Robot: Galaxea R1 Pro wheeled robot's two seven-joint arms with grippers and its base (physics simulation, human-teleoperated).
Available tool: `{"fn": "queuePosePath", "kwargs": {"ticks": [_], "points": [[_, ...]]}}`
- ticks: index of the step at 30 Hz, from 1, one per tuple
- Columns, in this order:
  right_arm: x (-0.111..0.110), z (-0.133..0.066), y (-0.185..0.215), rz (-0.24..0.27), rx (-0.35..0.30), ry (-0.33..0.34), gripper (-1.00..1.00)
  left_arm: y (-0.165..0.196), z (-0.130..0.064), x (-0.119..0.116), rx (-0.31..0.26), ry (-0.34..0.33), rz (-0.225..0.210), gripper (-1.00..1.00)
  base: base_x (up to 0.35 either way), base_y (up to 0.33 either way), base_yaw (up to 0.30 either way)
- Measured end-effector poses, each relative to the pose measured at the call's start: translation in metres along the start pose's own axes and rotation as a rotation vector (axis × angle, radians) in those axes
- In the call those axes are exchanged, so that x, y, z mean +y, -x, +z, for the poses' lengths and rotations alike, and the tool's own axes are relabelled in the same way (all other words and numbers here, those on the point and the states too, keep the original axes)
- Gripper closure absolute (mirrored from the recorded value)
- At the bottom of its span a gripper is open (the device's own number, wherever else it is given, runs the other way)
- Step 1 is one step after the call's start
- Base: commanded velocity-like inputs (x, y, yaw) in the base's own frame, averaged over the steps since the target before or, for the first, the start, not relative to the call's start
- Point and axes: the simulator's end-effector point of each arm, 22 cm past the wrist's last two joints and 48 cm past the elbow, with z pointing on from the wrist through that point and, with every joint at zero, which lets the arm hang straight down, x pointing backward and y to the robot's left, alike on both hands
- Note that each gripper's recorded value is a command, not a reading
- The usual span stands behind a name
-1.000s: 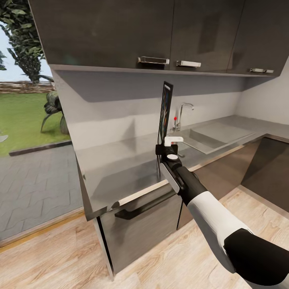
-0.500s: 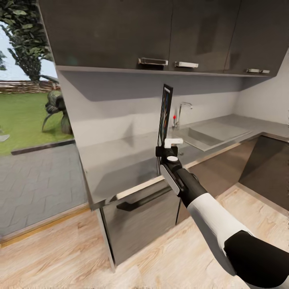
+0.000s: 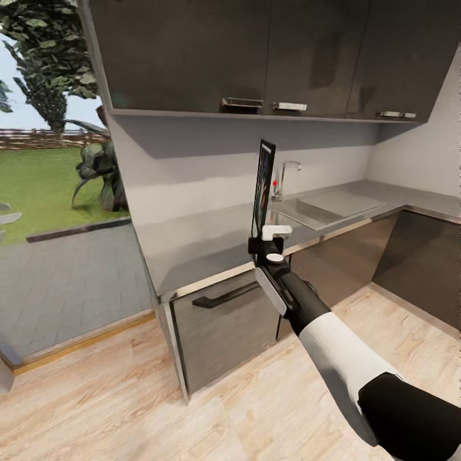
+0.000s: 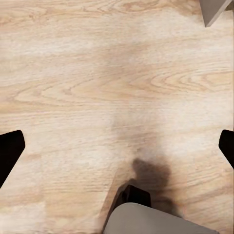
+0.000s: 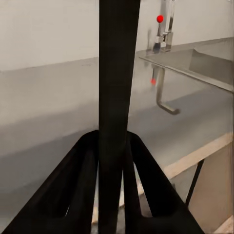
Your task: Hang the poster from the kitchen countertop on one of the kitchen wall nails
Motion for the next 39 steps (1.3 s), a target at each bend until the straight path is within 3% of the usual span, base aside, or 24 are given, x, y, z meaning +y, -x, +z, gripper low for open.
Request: {"fn": "queuePosePath", "kwargs": {"ticks": [12, 18, 27, 31, 32, 34, 39], "points": [[0.009, -0.016, 0.012, 0.035, -0.042, 0.031, 1.0, 0.0, 0.0, 0.0, 0.001, 0.0, 0.0, -1.0, -0.337, 0.0, 0.0], [0.012, -0.032, -0.003, 0.044, -0.023, 0.053, 1.0, 0.0, 0.0, 0.0, 0.001, 0.001, 0.0, -1.0, -0.337, 0.0, 0.0], [0.013, -0.07, -0.031, 0.068, -0.029, 0.141, 1.0, 0.0, 0.0, 0.0, 0.001, 0.001, 0.0, -1.0, -0.33, 0.0, 0.0], [0.025, -0.092, -0.048, 0.071, -0.029, 0.248, 1.0, 0.0, 0.0, 0.0, 0.0, 0.0, 0.0, -1.0, -0.162, 0.0, 0.0], [0.034, -0.106, -0.063, 0.065, -0.019, 0.33, 1.0, 0.0, 0.0, 0.0, 0.0, 0.0, 0.0, -1.0, -0.061, 0.0, 0.0], [0.039, -0.121, -0.087, 0.048, 0.002, 0.417, 1.0, 0.0, 0.0, 0.0, -0.001, -0.001, 0.001, -1.0, -0.028, 0.0, 0.0], [0.037, -0.148, -0.119, 0.023, -0.014, 0.545, 1.0, 0.002, 0.0, -0.005, -0.006, -0.023, 0.004, -1.0, -0.01, 0.0, 0.0]]}}
